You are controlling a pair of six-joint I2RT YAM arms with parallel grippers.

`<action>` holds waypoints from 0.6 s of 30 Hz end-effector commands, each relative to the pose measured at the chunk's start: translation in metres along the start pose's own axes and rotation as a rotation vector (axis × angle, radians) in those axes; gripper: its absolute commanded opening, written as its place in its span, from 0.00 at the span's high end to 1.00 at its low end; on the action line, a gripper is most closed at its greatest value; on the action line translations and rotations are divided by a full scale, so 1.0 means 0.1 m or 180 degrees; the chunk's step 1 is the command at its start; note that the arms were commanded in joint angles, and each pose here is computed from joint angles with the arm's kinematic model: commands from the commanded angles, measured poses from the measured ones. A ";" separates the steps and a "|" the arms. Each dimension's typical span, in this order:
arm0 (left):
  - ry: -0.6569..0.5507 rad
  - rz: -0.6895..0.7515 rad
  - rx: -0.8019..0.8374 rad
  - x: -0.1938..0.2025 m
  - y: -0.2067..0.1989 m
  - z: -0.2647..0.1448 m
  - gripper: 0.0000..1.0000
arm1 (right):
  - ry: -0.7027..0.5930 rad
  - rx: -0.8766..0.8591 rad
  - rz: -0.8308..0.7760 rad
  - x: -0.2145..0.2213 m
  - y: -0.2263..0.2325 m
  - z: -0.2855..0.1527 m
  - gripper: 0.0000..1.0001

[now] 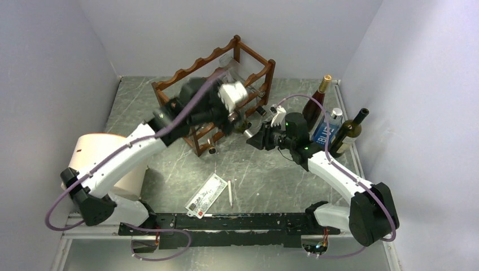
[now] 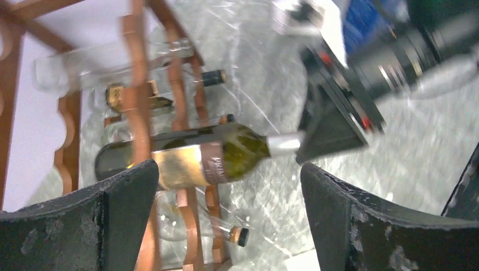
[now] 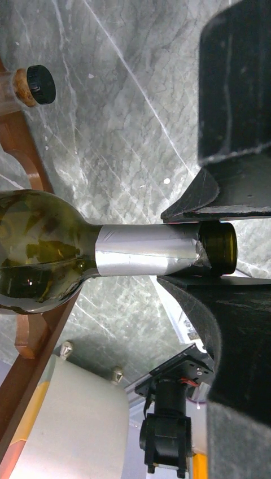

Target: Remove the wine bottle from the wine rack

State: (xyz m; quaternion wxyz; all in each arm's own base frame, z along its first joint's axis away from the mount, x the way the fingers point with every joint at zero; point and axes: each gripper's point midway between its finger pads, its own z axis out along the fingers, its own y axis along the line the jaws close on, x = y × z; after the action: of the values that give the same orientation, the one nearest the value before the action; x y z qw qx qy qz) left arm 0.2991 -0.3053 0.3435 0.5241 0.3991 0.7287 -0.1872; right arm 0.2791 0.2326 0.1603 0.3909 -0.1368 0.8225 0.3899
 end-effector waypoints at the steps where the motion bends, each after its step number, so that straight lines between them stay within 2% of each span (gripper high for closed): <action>1: -0.0483 0.1571 0.0144 0.07 -0.33 0.03 0.04 | -0.0119 0.0100 -0.0041 -0.13 -0.02 -0.10 1.00; 4: -0.0552 0.2073 0.0239 0.29 -0.46 0.09 0.06 | -0.0144 0.0103 -0.0074 -0.16 -0.01 -0.16 1.00; 7: -0.0426 0.2540 0.0311 0.54 -0.47 0.23 0.06 | -0.0148 0.0046 -0.0096 -0.17 0.03 -0.18 1.00; 10: -0.0308 0.3015 0.0154 0.71 -0.38 0.41 0.06 | -0.0129 0.0009 -0.0116 -0.18 0.05 -0.18 1.00; 13: -0.0359 0.3326 -0.0020 0.76 -0.30 0.57 0.07 | -0.0103 -0.0028 -0.0140 -0.18 0.08 -0.19 1.00; 18: -0.0181 0.3683 -0.0138 0.94 -0.19 0.89 0.07 | -0.0080 -0.0056 -0.0175 -0.20 0.11 -0.22 1.00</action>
State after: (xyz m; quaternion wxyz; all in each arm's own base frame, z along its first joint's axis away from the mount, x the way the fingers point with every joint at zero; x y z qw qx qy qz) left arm 0.2979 -0.3331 0.2055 0.5368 0.7188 0.4379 0.0584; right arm 0.2697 0.2230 0.1674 0.3885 -0.1484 0.8243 0.3841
